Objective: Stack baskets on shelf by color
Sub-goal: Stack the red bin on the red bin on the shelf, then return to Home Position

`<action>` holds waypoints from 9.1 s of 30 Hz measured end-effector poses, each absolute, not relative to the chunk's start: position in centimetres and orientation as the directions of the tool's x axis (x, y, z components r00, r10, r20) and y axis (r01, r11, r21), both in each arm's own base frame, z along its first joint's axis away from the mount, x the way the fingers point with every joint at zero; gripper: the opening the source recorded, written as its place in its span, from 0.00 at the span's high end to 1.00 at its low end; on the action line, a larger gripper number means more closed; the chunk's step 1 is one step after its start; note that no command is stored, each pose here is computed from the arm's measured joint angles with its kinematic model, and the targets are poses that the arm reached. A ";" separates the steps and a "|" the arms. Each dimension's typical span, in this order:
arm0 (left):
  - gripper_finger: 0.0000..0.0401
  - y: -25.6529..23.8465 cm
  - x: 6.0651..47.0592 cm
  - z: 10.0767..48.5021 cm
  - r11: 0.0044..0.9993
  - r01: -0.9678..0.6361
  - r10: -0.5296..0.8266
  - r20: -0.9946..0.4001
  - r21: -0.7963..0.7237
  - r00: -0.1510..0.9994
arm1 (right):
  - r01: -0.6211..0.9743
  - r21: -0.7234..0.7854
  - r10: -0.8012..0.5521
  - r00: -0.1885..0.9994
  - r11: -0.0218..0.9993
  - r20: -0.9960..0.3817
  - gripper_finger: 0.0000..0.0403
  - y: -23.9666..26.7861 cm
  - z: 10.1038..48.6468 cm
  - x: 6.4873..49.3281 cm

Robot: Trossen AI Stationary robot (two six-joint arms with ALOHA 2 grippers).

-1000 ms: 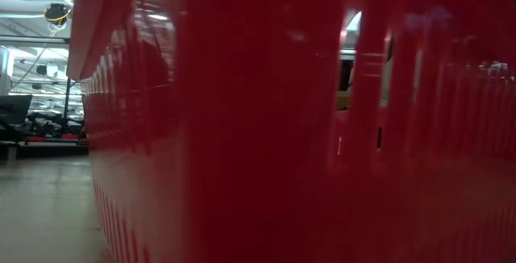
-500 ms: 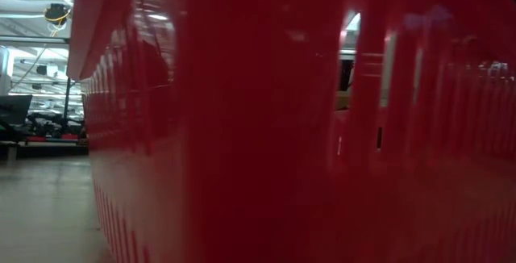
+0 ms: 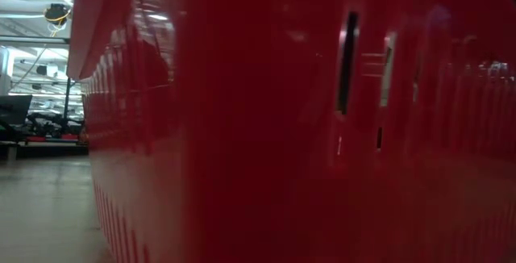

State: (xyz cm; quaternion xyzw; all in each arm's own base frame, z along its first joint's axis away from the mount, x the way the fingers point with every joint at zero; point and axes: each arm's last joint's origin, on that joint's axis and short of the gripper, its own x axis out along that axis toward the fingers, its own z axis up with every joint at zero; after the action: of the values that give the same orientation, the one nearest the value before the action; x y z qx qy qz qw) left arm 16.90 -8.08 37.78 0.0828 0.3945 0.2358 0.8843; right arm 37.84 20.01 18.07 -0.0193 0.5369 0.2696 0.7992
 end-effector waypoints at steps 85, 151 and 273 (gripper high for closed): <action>0.87 -12.5 40.1 14.7 0.988 0.081 0.080 -0.885 0.132 0.459 | 0.322 -0.062 -0.183 0.360 0.945 -0.915 0.60 11.2 24.1 16.1; 1.00 14.9 36.8 36.0 0.976 -0.139 0.216 -0.804 0.167 0.554 | 0.298 -0.134 -0.256 0.421 0.945 -0.870 0.60 11.0 24.2 16.4; 0.74 -0.4 10.0 16.7 0.956 -0.098 0.103 0.002 -0.275 0.995 | -0.359 0.068 0.365 0.924 0.931 -0.112 0.60 3.8 17.6 10.8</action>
State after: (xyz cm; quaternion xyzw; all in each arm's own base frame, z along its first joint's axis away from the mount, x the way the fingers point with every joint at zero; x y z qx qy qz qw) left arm 10.01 -0.37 16.66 -0.1389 -0.0082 0.0508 0.9890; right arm 10.84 3.85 17.55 0.0233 0.0616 0.1848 0.9806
